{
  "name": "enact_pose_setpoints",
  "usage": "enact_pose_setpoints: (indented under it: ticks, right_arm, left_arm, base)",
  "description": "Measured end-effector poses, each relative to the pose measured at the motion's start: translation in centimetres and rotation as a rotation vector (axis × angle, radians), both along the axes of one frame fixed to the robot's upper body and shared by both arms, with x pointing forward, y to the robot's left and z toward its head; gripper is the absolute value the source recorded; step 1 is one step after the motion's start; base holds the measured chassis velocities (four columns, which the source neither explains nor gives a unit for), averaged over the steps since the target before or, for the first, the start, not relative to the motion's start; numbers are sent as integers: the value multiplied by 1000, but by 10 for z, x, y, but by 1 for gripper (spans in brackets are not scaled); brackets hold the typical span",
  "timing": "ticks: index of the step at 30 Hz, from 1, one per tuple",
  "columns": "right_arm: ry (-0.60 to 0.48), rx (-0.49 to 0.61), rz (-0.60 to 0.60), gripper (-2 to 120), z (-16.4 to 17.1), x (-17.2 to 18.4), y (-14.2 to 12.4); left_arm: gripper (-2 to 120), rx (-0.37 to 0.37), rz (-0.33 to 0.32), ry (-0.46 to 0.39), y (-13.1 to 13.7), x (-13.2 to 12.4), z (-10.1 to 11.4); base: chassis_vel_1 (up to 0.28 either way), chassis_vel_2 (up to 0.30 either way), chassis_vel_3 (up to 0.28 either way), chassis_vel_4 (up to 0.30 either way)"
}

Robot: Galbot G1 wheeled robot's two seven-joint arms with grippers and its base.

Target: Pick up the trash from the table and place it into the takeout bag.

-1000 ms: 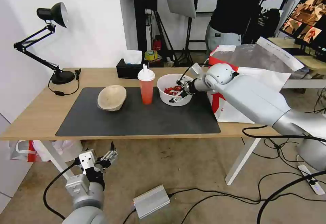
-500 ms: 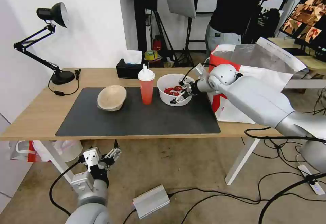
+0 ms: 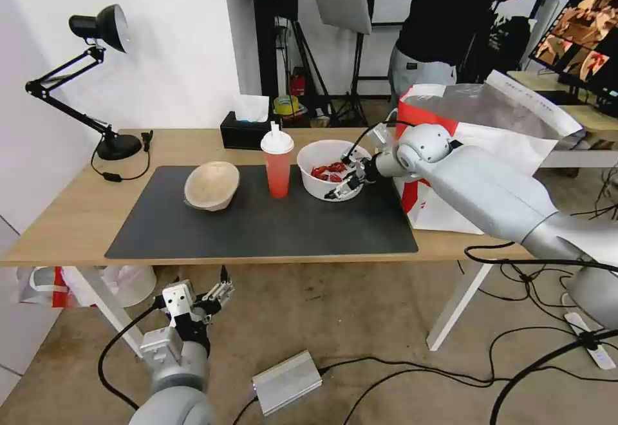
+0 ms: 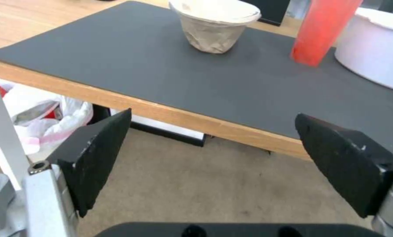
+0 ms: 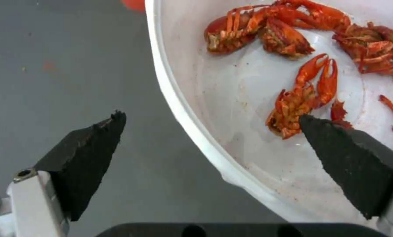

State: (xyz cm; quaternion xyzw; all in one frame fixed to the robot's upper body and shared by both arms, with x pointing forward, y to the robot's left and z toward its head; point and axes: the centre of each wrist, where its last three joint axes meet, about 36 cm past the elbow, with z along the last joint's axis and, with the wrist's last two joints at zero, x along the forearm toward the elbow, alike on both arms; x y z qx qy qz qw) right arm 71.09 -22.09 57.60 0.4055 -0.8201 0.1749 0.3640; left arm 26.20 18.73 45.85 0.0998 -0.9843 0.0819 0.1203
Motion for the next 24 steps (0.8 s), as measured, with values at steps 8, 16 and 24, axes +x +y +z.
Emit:
enact_pose_setpoints:
  ticks: [8,16,24]
  right_arm:
    - [15,12,-3,100,-5,2,-3]
    - [34,44,-14,100,-9,6,-6]
    - [70,106,-47,100,-13,12,-14]
  left_arm:
    - [100,1,-2,-3,-1,-1,2]
    - [100,-1,1,-7,-1,-3,2]
    - [100,-10,-7,-7,-6,-2,-1]
  base:
    - [0,0,0,0]
    - [0,0,0,0]
    - [0,0,0,0]
